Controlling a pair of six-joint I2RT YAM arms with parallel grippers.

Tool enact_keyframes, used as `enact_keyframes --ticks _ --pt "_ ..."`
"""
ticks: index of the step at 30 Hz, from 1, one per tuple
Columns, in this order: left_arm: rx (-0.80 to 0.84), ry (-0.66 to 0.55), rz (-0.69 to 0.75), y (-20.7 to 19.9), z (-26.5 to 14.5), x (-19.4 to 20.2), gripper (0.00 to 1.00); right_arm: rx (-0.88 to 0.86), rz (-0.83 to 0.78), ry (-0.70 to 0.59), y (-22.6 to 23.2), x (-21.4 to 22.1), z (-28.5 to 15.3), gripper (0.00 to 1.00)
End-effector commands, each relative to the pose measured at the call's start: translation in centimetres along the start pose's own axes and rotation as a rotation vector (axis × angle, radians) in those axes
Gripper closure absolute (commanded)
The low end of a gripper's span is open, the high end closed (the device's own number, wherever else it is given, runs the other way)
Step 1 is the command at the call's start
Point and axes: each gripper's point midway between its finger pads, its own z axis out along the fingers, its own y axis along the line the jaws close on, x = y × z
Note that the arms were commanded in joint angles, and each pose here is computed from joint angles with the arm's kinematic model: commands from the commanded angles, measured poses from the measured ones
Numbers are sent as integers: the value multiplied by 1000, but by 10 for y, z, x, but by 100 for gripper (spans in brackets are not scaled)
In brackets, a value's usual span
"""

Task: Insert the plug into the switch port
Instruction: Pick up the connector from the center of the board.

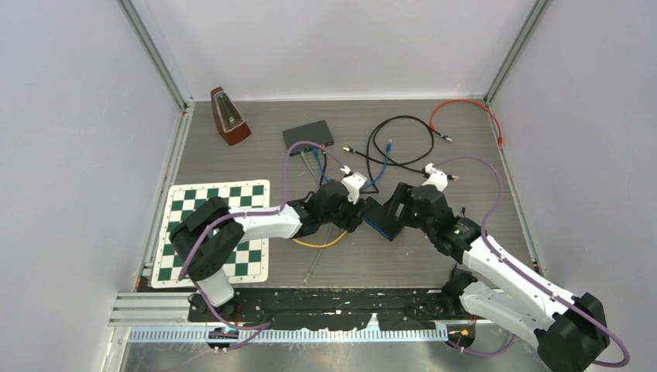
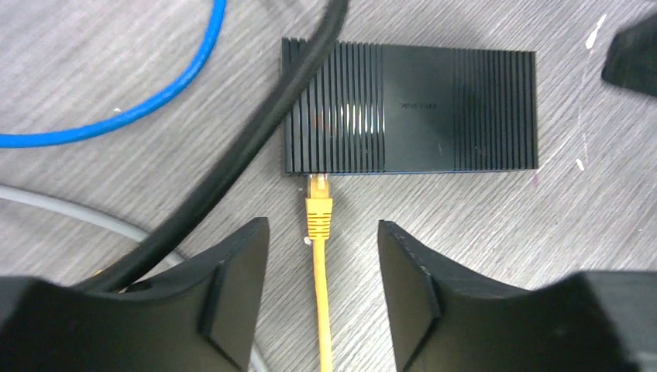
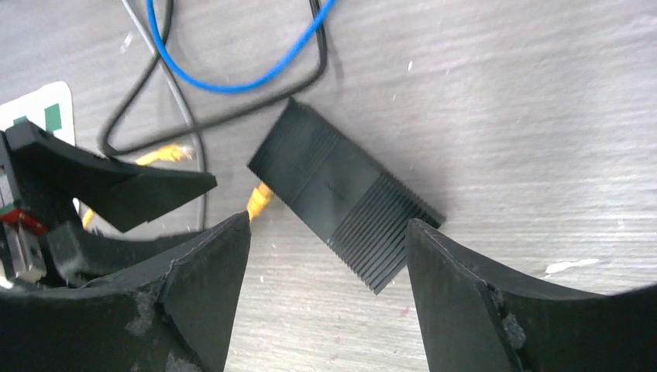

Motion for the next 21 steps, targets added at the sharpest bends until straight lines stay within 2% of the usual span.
enact_keyframes --ticks 1,9,16,18,21 --pt "-17 -145 21 0 -30 -56 41 43 0 -156 2 -56 -15 19" --pt "-68 -266 119 8 -105 -92 37 95 5 -173 -4 -103 1 18" --pt "-286 -270 159 48 -180 -91 31 123 -12 -164 -13 -151 51 19" --pt "-373 -280 165 64 -200 -86 27 115 -10 -169 -12 -162 68 21" --pt "-490 -291 175 85 -234 -80 13 102 -12 -147 -10 -172 100 25"
